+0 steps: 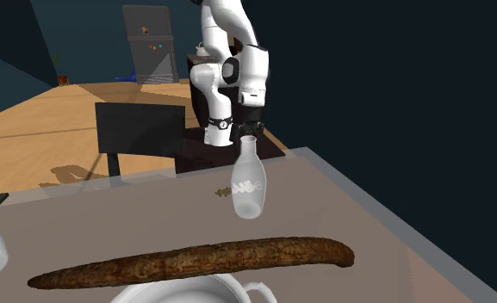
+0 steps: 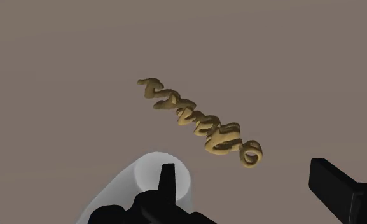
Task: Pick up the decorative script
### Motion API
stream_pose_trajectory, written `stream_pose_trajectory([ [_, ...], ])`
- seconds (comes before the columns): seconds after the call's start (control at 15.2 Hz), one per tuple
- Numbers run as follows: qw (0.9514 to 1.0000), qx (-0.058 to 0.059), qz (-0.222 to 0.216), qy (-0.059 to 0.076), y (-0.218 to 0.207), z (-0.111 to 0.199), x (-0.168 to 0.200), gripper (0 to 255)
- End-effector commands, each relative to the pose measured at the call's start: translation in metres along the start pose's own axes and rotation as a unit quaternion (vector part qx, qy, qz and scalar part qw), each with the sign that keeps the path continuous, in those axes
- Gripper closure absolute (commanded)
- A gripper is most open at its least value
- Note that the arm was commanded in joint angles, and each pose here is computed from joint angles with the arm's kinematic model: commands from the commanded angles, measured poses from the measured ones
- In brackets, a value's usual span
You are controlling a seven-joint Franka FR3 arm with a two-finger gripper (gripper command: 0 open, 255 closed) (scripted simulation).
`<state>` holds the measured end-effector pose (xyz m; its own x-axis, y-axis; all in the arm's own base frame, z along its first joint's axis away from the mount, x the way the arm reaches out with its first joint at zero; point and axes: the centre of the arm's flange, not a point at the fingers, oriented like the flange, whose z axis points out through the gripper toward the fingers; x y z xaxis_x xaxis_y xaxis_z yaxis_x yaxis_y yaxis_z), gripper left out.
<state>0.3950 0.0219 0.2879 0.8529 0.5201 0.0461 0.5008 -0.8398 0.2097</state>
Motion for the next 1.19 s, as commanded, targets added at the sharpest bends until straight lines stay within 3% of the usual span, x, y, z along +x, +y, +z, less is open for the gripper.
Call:
stream_pose_trajectory([
  [0.0,0.9998,-0.006,-0.020,0.002,0.000,0.028,0.005,0],
  [0.33,0.9979,-0.023,-0.061,0.001,-0.001,0.087,0.016,0],
  [0.92,0.9979,-0.023,-0.061,0.001,-0.010,0.126,0.014,0],
  [0.99,0.9979,-0.023,-0.061,0.001,-0.010,0.126,0.014,255],
  [1.12,0.9979,-0.023,-0.061,0.001,-0.010,0.126,0.014,255],
])
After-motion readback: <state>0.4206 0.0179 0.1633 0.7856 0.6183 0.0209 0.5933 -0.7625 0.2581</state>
